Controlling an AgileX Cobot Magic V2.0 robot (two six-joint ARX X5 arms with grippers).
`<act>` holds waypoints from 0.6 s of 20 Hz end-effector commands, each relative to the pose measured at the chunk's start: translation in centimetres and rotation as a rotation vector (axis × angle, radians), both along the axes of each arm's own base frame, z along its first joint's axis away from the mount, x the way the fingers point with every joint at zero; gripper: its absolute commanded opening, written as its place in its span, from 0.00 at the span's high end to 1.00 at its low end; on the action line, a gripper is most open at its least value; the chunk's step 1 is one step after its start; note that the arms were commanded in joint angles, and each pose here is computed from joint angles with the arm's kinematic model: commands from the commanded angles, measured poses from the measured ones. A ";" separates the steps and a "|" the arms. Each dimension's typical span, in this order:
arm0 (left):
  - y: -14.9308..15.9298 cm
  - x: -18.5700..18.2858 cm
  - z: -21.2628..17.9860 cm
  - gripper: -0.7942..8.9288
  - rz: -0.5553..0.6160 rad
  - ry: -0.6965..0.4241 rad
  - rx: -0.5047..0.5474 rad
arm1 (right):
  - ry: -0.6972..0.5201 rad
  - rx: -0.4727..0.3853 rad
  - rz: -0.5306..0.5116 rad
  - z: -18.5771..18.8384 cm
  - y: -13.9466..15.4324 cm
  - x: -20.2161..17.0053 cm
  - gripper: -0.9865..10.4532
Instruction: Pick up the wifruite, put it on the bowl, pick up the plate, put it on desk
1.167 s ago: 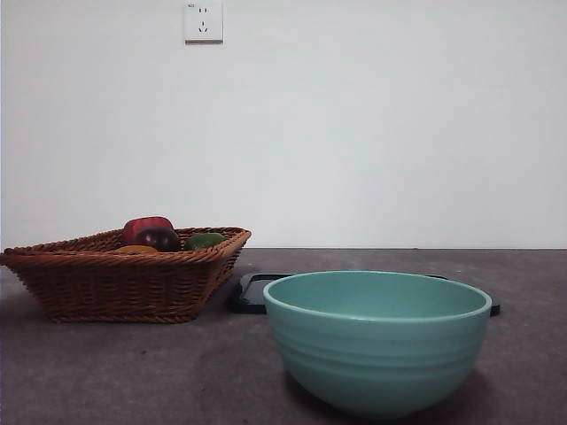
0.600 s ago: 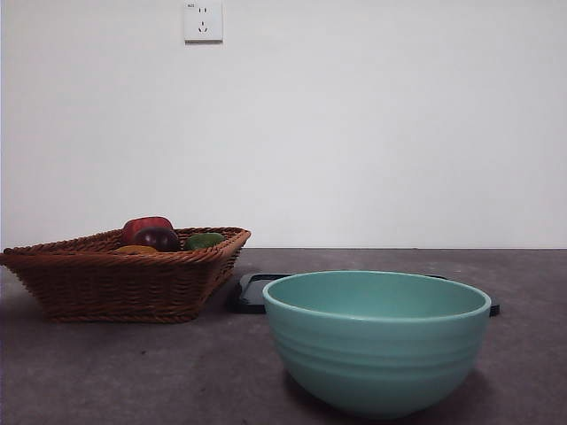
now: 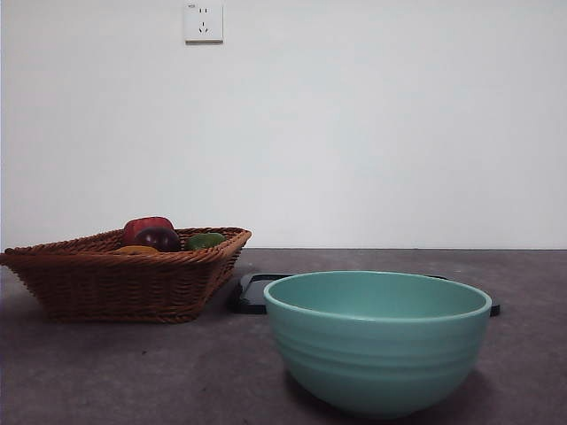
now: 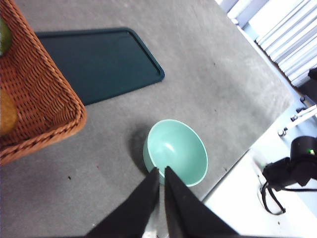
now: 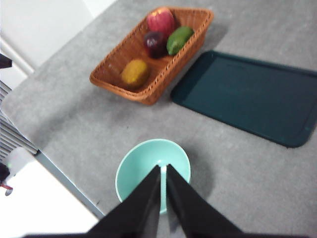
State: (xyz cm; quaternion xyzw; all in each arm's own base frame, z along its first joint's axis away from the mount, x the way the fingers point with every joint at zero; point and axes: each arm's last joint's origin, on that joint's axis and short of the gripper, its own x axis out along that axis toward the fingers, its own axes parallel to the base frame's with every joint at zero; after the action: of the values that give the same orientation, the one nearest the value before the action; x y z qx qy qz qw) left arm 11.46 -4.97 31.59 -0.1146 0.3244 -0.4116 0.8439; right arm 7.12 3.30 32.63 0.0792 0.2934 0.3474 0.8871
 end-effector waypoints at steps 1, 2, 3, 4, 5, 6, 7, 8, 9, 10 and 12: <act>-0.1 0.0 0.6 0.89 -0.028 -0.049 0.008 | -0.027 -0.002 0.015 0.5 0.0 -0.1 0.90; -0.1 0.0 0.6 0.88 -0.028 -0.050 0.009 | -0.028 -0.002 0.015 0.5 0.0 -0.1 0.90; -0.1 0.0 0.6 0.84 -0.028 -0.049 0.009 | -0.028 -0.002 0.014 0.5 0.0 -0.1 0.90; -0.1 0.0 0.6 0.76 -0.028 -0.049 0.009 | -0.028 -0.003 0.014 0.5 0.0 -0.1 0.87; -0.1 0.0 0.6 0.65 -0.028 -0.049 0.009 | -0.028 -0.003 0.014 0.5 0.0 -0.1 0.79; -0.1 0.0 0.6 0.49 -0.028 -0.049 0.008 | -0.028 -0.002 0.013 0.5 0.0 -0.1 0.65; -0.1 0.0 0.6 0.37 -0.028 -0.049 0.008 | -0.027 -0.002 0.013 0.5 0.0 -0.1 0.54; -0.1 0.0 0.6 0.28 -0.028 -0.049 0.008 | -0.027 -0.002 0.013 0.5 0.0 -0.1 0.44; -0.1 0.0 0.6 0.25 -0.028 -0.049 0.008 | -0.028 -0.002 0.013 0.5 0.0 -0.1 0.42; -0.1 0.0 0.6 0.25 -0.028 -0.050 0.008 | -0.028 -0.002 0.014 0.5 0.0 -0.1 0.42; -0.1 0.0 0.6 0.25 -0.028 -0.049 0.008 | -0.028 -0.003 0.014 0.5 0.0 -0.1 0.42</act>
State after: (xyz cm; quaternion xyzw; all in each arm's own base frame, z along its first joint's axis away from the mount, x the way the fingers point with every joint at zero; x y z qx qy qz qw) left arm 11.45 -5.00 31.60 -0.1015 0.3176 -0.4191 0.8445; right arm 7.11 3.29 32.61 0.0755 0.2930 0.3485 0.8871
